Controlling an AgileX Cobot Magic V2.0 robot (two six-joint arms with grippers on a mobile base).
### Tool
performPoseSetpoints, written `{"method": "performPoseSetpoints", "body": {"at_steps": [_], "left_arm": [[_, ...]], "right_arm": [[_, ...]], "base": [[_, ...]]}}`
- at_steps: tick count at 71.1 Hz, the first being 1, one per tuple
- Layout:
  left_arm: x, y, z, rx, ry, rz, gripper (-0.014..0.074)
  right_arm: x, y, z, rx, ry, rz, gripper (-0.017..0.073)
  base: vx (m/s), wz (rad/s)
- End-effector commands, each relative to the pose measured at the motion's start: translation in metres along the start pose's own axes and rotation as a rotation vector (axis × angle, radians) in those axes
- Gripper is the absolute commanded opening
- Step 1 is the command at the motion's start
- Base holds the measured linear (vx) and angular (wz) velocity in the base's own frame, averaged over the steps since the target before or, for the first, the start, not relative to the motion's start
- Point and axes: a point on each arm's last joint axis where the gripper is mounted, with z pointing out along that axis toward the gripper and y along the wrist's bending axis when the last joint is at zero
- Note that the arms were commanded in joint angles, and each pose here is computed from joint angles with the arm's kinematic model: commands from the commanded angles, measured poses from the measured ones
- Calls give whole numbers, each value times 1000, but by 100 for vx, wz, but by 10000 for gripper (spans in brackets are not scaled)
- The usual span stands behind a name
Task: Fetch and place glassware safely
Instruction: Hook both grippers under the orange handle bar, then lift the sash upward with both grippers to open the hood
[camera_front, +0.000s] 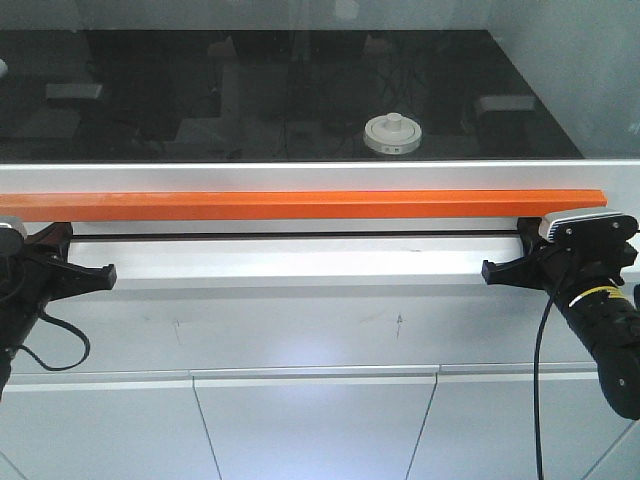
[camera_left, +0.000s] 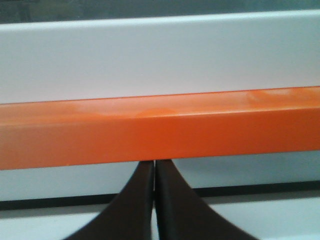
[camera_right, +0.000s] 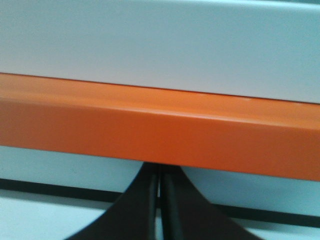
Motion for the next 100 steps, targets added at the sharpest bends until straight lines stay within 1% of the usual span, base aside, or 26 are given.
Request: {"method": "performPoseSetpoints", "body": {"at_steps": [1,12,45,61,79,100], "left_arm": [[-25,3,1,-28,-163,-14,-7],[-27,3,1,-27,-193,-12,-7],[-29,3,0,-27,-208,-12,-7],[-38,3,9,-20,-233,-10,-7],[-40,2,11,-18,-229,-10,-7],[-54,3,5,-18,-268,-11,-7]], "right_arm": [[-28,-4,4,14,-164,-15,-3],[-28,-4,4,13,-164,-16,-3],[-29,-4,4,13,-175,-16,-3],[-31,-4,4,13,-197,-17,-3],[-33,-4,3,9,-207,-18,-3],[-49,-3,-2,-3,-259,-32,-3]], "base": [[0,0],[0,0],[0,0],[0,0],[0,0],[0,0]]}}
